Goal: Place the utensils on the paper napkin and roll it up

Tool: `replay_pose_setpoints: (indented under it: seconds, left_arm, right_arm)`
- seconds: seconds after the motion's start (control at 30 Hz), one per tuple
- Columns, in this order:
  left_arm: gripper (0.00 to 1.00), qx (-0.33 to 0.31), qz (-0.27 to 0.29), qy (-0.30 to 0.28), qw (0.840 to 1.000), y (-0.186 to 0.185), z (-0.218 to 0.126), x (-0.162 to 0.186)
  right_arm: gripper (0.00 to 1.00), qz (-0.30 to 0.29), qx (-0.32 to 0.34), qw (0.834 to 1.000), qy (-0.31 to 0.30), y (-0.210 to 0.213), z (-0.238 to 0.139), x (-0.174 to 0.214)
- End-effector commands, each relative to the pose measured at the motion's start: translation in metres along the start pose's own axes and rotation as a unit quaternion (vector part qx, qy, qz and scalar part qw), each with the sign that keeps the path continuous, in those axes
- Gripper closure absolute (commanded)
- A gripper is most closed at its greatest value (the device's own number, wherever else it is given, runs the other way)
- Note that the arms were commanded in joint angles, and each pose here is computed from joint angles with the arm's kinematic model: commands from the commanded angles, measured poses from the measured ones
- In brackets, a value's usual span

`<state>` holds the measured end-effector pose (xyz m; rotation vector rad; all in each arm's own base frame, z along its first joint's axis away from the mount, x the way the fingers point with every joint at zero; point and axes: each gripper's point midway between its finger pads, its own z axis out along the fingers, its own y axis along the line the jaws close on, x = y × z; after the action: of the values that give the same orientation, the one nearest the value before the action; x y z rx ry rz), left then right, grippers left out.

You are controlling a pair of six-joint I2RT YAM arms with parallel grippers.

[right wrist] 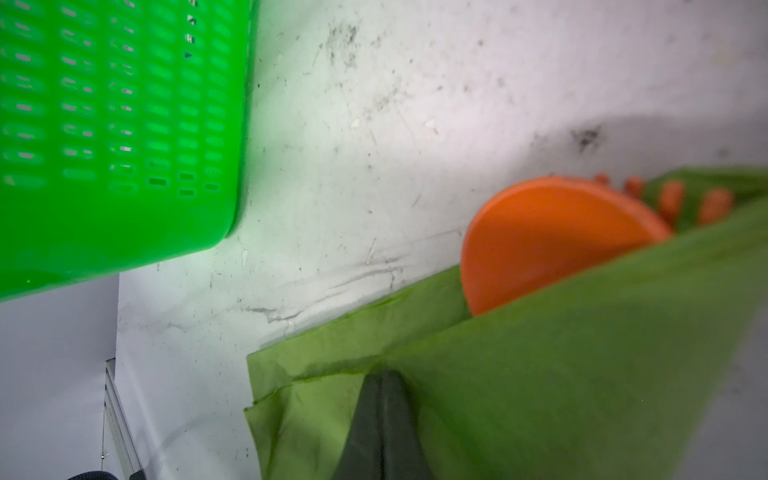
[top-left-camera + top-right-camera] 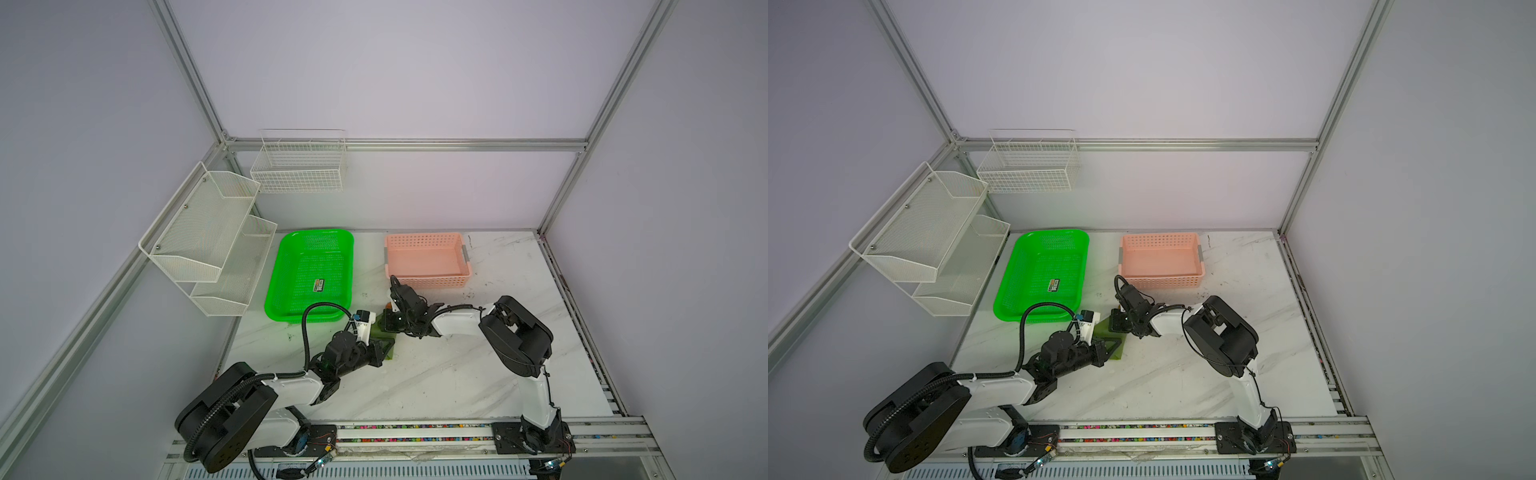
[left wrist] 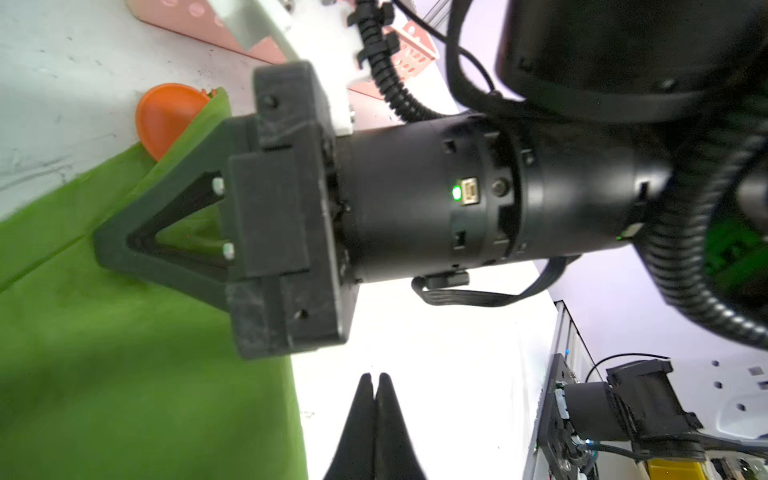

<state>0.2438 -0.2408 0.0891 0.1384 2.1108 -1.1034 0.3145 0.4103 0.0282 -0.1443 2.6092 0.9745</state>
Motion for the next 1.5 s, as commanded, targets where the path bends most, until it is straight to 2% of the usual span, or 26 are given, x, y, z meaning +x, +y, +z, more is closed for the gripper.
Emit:
replay_pose_setpoints:
  seconds: [0.0, 0.23, 0.7, 0.87, 0.97, 1.07, 1.17, 1.33, 1.47]
  left_arm:
    - [1.00, -0.014, 0.019, -0.004, 1.000, 0.007, 0.001, 0.003]
    - [1.00, -0.017, 0.024, 0.009, 1.000, 0.008, 0.015, 0.002]
    - [1.00, -0.130, -0.007, 0.028, 0.991, 0.059, 0.014, 0.023]
    - [1.00, -0.136, -0.029, 0.031, 0.990, 0.067, 0.013, 0.032]
    - [1.00, -0.141, -0.044, 0.035, 0.988, 0.073, 0.011, 0.039]
    - [1.00, -0.141, -0.056, 0.035, 0.988, 0.075, 0.010, 0.043]
    - [1.00, -0.145, -0.061, 0.037, 0.987, 0.078, 0.009, 0.046]
    - [1.00, -0.150, -0.063, 0.034, 0.986, 0.079, 0.006, 0.046]
    - [1.00, -0.150, -0.063, 0.035, 0.986, 0.079, 0.004, 0.047]
  right_arm:
    - [1.00, 0.016, 0.065, 0.996, 0.058, -0.044, 0.015, 0.036]
    - [1.00, 0.014, 0.072, 0.996, 0.059, -0.047, 0.012, 0.038]
    - [1.00, 0.002, 0.075, 0.995, 0.059, -0.043, 0.007, 0.034]
    - [1.00, -0.005, 0.062, 0.997, 0.053, -0.031, 0.004, 0.025]
    - [1.00, -0.020, 0.032, 0.998, 0.045, -0.009, -0.002, 0.014]
    - [0.83, -0.043, -0.001, 0.999, 0.023, 0.021, -0.020, -0.005]
    - [0.72, -0.067, -0.034, 0.997, -0.005, 0.049, -0.045, -0.024]
    - [0.62, -0.085, -0.060, 0.993, -0.052, 0.059, -0.082, -0.046]
    - [0.64, -0.064, -0.070, 0.994, -0.061, 0.032, -0.091, -0.053]
